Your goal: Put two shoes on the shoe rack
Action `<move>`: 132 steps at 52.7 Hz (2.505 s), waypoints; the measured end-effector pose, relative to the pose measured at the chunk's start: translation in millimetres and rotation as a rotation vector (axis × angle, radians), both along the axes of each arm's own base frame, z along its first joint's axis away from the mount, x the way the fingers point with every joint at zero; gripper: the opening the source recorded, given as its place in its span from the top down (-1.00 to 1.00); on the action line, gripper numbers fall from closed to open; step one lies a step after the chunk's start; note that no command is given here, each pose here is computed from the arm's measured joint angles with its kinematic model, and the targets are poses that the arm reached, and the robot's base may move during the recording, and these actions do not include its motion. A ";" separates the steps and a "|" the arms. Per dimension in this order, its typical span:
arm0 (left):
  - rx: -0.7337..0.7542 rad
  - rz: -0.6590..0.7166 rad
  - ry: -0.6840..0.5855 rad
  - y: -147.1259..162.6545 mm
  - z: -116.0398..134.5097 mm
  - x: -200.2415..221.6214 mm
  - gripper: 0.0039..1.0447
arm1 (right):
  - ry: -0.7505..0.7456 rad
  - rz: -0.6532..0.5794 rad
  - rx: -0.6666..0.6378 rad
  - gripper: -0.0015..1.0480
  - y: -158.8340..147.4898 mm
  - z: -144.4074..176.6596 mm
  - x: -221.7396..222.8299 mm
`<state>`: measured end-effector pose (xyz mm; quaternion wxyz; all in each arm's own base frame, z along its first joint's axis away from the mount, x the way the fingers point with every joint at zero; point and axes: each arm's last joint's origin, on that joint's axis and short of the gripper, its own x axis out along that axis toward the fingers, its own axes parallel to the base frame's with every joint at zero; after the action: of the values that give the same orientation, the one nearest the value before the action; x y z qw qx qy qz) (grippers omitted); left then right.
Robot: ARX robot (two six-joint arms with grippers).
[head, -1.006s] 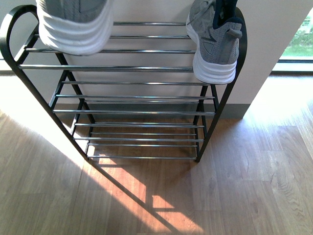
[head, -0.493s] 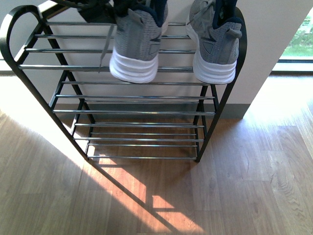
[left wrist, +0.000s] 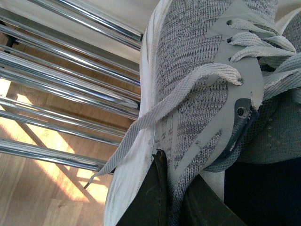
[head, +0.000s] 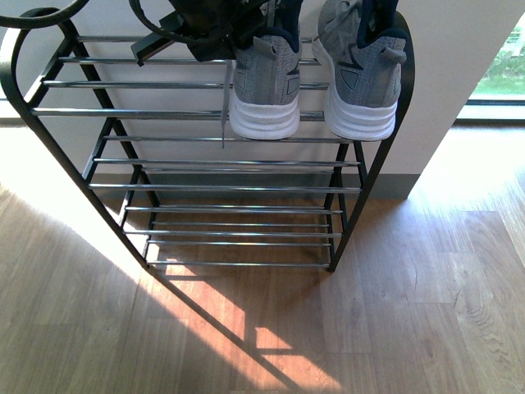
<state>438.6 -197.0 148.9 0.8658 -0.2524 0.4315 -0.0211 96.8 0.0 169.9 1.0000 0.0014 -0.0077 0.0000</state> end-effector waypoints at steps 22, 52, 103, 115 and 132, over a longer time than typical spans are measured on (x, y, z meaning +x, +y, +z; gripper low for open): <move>-0.015 0.093 -0.070 10.8 24.0 3.4 -0.15 | 0.000 0.000 0.000 0.97 0.0 0.0 0.0; 0.090 0.355 -0.394 118.7 201.0 -152.7 -0.83 | 0.000 0.000 0.000 0.97 0.0 0.0 0.0; 0.516 0.041 -0.894 195.2 70.2 -289.3 0.98 | 0.000 0.000 0.000 0.97 0.0 0.0 0.0; 0.517 0.045 -0.903 196.4 50.5 -303.1 0.98 | 0.000 0.000 0.000 0.97 0.0 0.0 0.0; 0.517 0.045 -0.904 196.5 37.0 -313.9 0.98 | 0.000 0.000 0.000 0.97 0.0 0.0 0.0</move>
<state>124.7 -0.5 185.9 1.0000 -0.0052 0.0003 -0.0021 96.8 0.0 169.9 1.0000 0.0014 -0.0077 0.0000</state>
